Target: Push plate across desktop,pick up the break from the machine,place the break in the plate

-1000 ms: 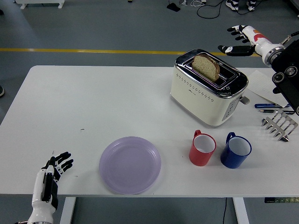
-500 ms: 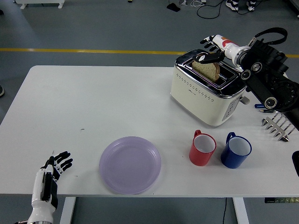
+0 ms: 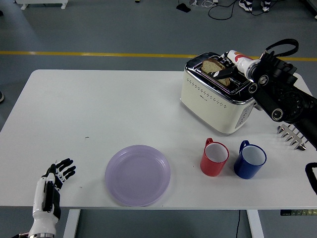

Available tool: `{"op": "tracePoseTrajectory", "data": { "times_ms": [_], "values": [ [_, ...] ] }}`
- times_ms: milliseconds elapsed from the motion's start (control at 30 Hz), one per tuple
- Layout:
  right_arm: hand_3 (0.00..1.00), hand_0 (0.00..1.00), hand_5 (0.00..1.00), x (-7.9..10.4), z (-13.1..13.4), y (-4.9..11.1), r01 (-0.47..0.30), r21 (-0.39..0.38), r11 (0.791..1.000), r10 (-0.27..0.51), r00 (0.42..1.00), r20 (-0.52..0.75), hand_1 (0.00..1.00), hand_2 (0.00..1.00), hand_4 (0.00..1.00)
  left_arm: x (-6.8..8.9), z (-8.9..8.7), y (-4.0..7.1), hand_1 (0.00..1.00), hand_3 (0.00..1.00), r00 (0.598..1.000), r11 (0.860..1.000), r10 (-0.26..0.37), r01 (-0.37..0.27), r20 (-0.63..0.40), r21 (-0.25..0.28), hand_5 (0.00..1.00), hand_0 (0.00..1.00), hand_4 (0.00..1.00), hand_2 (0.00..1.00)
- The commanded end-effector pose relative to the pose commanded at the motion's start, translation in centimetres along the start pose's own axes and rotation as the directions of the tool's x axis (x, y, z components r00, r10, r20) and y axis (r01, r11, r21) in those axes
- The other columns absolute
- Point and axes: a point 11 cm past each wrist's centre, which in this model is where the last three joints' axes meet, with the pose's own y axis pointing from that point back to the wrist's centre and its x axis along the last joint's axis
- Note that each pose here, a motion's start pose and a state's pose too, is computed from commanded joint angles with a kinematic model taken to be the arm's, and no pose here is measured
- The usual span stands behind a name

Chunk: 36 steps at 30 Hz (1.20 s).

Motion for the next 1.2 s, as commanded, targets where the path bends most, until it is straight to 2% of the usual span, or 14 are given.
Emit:
{"op": "tracePoseTrajectory", "data": {
  "times_ms": [33,400,433,600,633,800,833,1000,1033,1200],
  "values": [
    [0.716,0.602,0.458,-0.1,-0.1,0.0,-0.002,-0.002,1.000,0.002,1.000,0.001,0.640,0.635,0.743,0.0,0.1,0.0,0.712,0.720,1.000,1.000,0.002,-0.002,-0.002,-0.005,0.960,0.692,0.421,0.769],
    [0.709,0.579,0.424,0.2,-0.4,-0.2,-0.065,-0.005,0.998,0.065,0.998,0.022,0.627,0.625,0.726,-0.1,0.4,-0.4,0.722,0.737,1.000,1.000,0.011,-0.011,-0.008,-0.023,0.962,0.694,0.423,0.777],
    [0.579,0.436,0.225,0.2,-0.4,-0.2,-0.074,-0.004,0.997,0.074,0.997,0.024,0.516,0.530,0.553,-0.1,0.4,-0.4,0.725,0.743,1.000,1.000,0.011,-0.012,-0.008,-0.023,0.961,0.693,0.423,0.781],
    [0.579,0.436,0.225,0.2,-0.8,-0.1,-0.115,0.002,0.993,0.115,0.993,0.013,0.516,0.530,0.553,-0.1,0.4,-0.5,0.725,0.743,1.000,1.000,0.012,-0.012,-0.009,-0.025,0.961,0.693,0.423,0.781],
    [0.510,0.362,0.105,0.2,-0.8,-0.1,-0.118,0.002,0.993,0.118,0.993,0.011,0.438,0.490,0.422,-0.1,0.4,-0.5,0.725,0.748,1.000,1.000,0.012,-0.012,-0.009,-0.026,0.970,0.693,0.429,0.782],
    [0.510,0.362,0.105,-0.1,-0.9,-0.2,-0.102,0.000,0.995,0.102,0.995,-0.021,0.438,0.490,0.422,-0.2,0.5,-0.6,0.725,0.748,1.000,1.000,0.012,-0.012,-0.009,-0.027,0.970,0.693,0.429,0.782],
    [0.489,0.386,0.019,-0.1,-0.9,-0.2,-0.098,-0.001,0.995,0.098,0.995,-0.024,0.417,0.463,0.370,-0.2,0.5,-0.6,0.725,0.753,1.000,1.000,0.012,-0.012,-0.009,-0.027,0.998,0.699,0.442,0.782],
    [0.489,0.386,0.019,0.1,-0.9,-0.1,-0.115,0.003,0.993,0.115,0.993,-0.033,0.417,0.463,0.370,-0.2,0.5,-0.7,0.725,0.753,1.000,0.999,0.010,-0.011,-0.008,-0.030,0.998,0.699,0.442,0.782],
    [0.459,0.359,0.002,0.5,-1.0,0.0,-0.132,0.006,0.991,0.133,0.990,-0.037,0.382,0.430,0.343,-0.2,0.6,-0.8,0.725,0.753,1.000,0.999,0.010,-0.011,-0.007,-0.032,0.998,0.700,0.448,0.780],
    [0.459,0.359,0.002,3.1,-1.6,0.7,-0.235,0.037,0.971,0.236,0.971,-0.043,0.382,0.430,0.343,-0.1,0.7,-0.9,0.725,0.753,1.000,0.999,0.016,-0.016,-0.007,-0.037,0.998,0.700,0.448,0.780]
  ]
}}
